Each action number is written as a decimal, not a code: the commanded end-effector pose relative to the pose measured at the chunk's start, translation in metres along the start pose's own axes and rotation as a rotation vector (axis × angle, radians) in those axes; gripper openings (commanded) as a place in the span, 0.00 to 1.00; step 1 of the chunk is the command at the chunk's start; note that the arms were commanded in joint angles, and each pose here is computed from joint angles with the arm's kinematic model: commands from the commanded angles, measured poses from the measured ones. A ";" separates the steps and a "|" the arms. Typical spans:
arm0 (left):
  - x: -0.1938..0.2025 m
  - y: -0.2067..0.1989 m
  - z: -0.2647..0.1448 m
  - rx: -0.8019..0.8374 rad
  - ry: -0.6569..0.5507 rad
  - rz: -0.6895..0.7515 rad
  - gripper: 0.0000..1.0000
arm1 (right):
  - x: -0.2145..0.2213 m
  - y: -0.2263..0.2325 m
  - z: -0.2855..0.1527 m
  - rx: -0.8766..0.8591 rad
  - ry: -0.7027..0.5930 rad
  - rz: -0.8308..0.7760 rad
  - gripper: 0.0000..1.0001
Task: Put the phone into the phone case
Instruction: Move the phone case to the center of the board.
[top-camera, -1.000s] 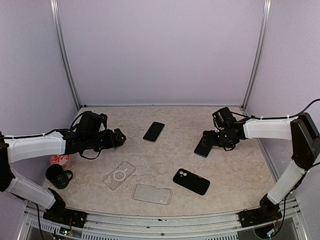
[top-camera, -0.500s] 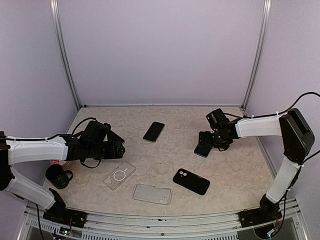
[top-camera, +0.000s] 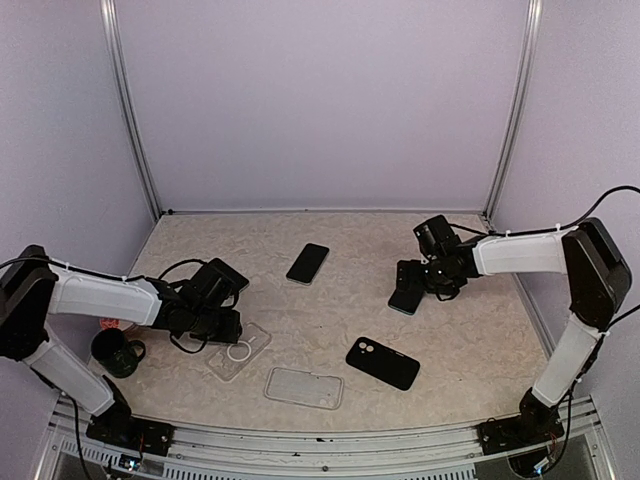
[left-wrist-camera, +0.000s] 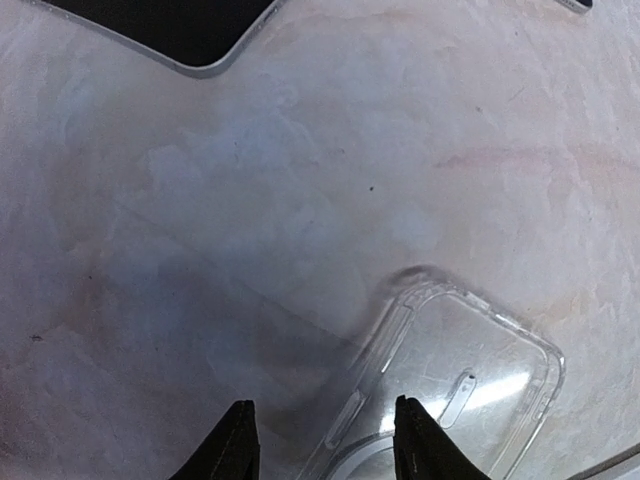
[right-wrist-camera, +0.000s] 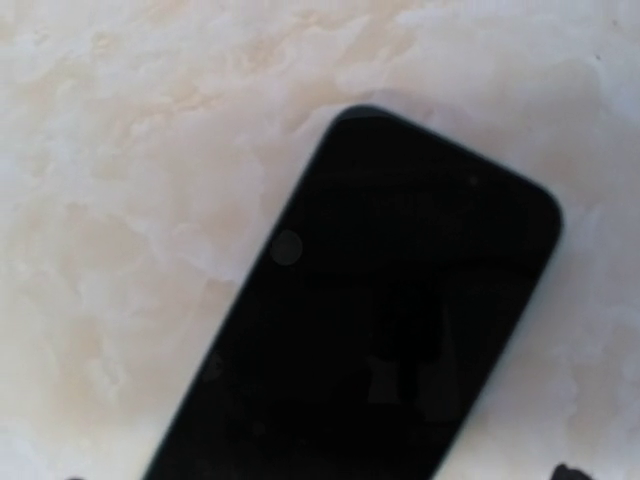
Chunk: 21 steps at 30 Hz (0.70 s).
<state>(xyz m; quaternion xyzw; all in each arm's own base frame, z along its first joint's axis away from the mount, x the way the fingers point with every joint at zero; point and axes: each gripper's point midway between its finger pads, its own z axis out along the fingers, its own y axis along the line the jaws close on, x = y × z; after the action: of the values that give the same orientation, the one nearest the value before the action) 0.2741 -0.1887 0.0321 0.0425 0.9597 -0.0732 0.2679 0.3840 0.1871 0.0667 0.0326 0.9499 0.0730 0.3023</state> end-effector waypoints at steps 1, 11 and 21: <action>0.005 -0.008 0.005 0.004 0.036 0.054 0.44 | -0.008 0.012 -0.016 -0.058 -0.041 -0.029 0.99; 0.000 -0.021 0.013 0.019 0.080 0.131 0.15 | -0.019 0.017 -0.046 -0.116 -0.097 -0.071 1.00; 0.010 -0.025 0.033 0.009 0.165 0.198 0.00 | -0.032 0.018 -0.079 -0.156 -0.168 -0.101 0.99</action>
<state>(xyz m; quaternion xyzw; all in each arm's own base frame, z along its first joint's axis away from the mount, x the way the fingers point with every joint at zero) 0.2878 -0.2174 0.0207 0.1202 0.9641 -0.0585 0.2295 0.3715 0.1888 0.1380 -0.0151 0.9208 0.1189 0.3713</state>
